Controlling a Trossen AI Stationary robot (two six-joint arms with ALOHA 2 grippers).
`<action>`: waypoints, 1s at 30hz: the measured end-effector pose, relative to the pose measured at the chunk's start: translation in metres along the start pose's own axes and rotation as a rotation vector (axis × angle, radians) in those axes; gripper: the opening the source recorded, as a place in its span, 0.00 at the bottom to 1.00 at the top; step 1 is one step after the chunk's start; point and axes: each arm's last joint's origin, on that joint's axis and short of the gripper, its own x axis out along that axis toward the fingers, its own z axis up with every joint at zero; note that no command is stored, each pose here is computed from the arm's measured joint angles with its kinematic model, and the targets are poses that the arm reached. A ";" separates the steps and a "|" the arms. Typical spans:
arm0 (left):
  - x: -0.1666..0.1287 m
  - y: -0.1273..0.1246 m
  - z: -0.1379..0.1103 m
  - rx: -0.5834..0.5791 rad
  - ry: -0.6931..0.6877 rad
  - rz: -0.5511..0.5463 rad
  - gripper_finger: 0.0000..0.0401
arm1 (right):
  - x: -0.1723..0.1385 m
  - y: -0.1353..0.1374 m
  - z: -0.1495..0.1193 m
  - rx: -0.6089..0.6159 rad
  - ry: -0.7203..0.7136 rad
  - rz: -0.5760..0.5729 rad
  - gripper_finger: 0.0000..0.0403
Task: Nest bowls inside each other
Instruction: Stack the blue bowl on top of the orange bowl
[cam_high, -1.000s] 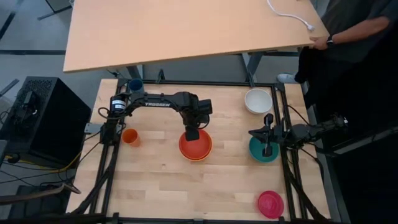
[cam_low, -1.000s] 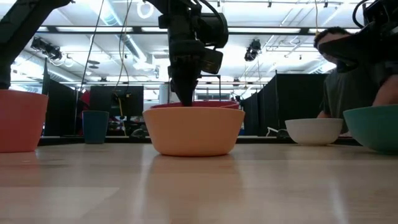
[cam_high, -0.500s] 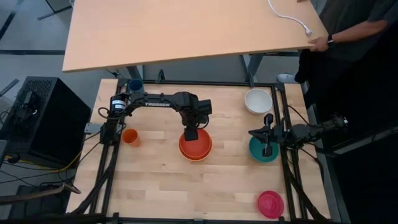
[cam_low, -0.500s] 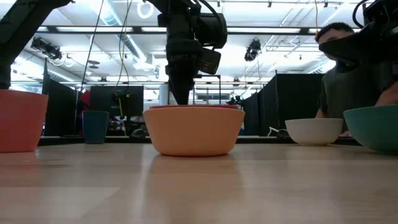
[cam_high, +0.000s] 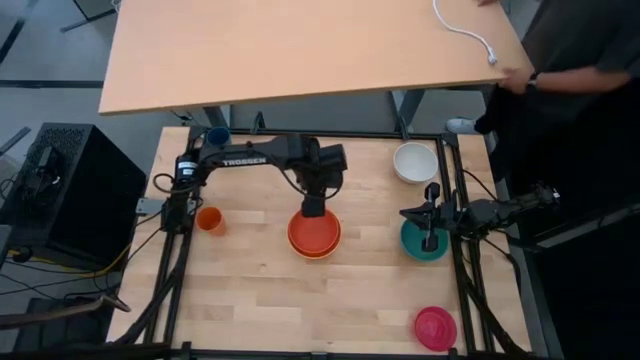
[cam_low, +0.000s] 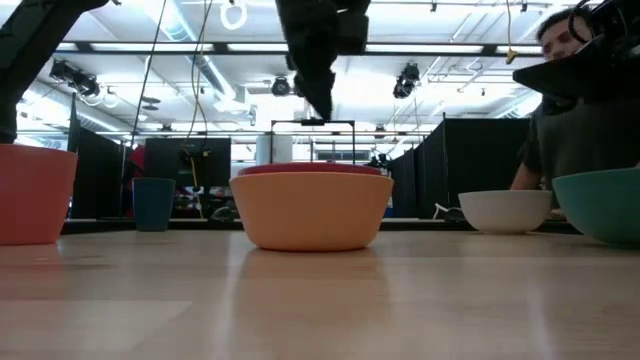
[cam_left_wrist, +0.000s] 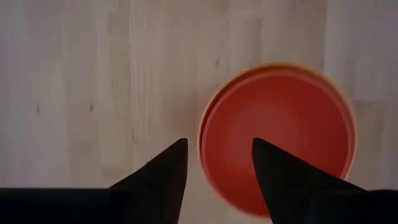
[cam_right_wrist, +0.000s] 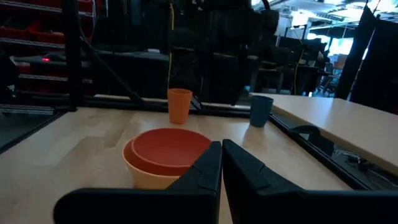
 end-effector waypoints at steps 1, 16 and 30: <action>0.000 0.000 -0.003 0.005 -0.020 -0.002 0.39 | 0.000 0.000 0.001 0.002 0.009 0.001 0.00; -0.019 -0.011 -0.074 0.026 -0.467 -0.035 0.34 | -0.010 -0.008 0.022 0.079 0.162 0.001 0.00; -0.017 -0.015 -0.122 -0.029 -0.683 -0.054 0.34 | -0.008 -0.011 0.052 0.178 0.215 -0.019 0.00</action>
